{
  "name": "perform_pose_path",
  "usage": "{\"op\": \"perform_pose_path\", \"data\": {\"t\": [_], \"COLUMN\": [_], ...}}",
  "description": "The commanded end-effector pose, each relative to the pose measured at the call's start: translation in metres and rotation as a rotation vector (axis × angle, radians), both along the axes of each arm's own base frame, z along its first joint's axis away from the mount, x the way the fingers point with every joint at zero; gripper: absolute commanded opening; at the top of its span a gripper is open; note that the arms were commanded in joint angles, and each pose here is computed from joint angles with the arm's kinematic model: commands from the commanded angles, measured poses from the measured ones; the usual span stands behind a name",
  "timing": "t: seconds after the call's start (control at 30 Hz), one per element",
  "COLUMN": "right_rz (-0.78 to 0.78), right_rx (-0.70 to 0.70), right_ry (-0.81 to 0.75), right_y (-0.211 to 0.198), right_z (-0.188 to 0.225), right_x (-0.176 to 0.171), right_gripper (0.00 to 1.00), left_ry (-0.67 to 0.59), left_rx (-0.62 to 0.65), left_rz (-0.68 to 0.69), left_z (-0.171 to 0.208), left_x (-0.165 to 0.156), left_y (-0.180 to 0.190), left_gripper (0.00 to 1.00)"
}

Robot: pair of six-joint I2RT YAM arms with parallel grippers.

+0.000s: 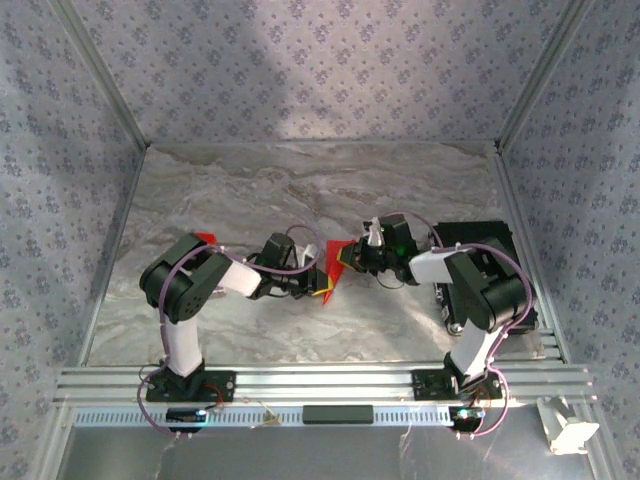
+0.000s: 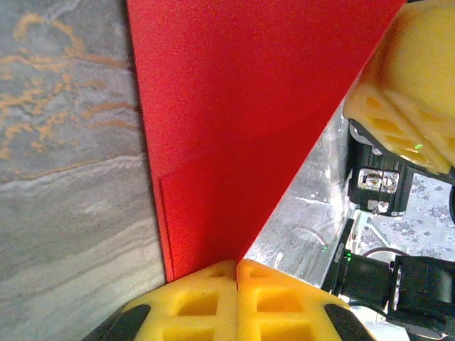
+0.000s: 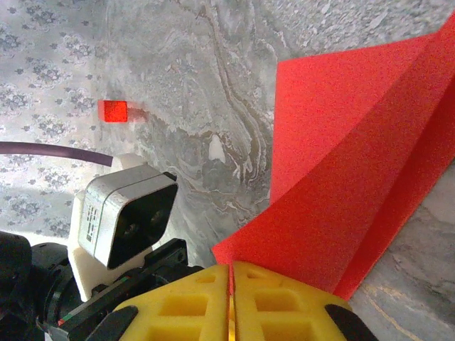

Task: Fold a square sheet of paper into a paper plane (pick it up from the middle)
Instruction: Fold the wing for the fifth time at the center of the table.

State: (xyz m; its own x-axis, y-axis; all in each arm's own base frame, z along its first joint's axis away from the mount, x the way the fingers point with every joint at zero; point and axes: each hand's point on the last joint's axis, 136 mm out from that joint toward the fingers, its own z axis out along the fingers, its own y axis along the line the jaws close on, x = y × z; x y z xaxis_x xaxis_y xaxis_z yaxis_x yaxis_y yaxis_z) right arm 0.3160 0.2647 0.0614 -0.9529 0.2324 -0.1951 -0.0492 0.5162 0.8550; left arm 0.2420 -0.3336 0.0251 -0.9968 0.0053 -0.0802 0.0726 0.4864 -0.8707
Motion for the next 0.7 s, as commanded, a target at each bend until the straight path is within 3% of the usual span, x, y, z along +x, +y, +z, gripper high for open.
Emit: {"op": "perform_pose_path", "data": {"t": [0.0, 0.3, 0.57, 0.67], "right_rz": [0.014, -0.032, -0.034, -0.028], "right_rx": [0.028, 0.014, 0.009, 0.014], "right_ry": [-0.015, -0.023, -0.018, -0.018], "right_y": [0.005, -0.009, -0.010, -0.007], "right_z": [0.006, 0.012, 0.011, 0.011], "right_x": [0.005, 0.000, -0.008, -0.009], "right_gripper": [0.10, 0.10, 0.10, 0.10], "left_ry": [0.042, -0.009, -0.135, -0.092], "left_rx": [0.088, 0.126, 0.113, 0.099], "left_rz": [0.057, -0.014, -0.005, -0.068], "left_z": [-0.024, -0.014, -0.001, -0.003], "left_x": [0.000, -0.004, -0.004, -0.011], "left_y": [0.019, 0.018, 0.024, 0.018], "left_gripper": [0.00, 0.00, 0.00, 0.00]}}
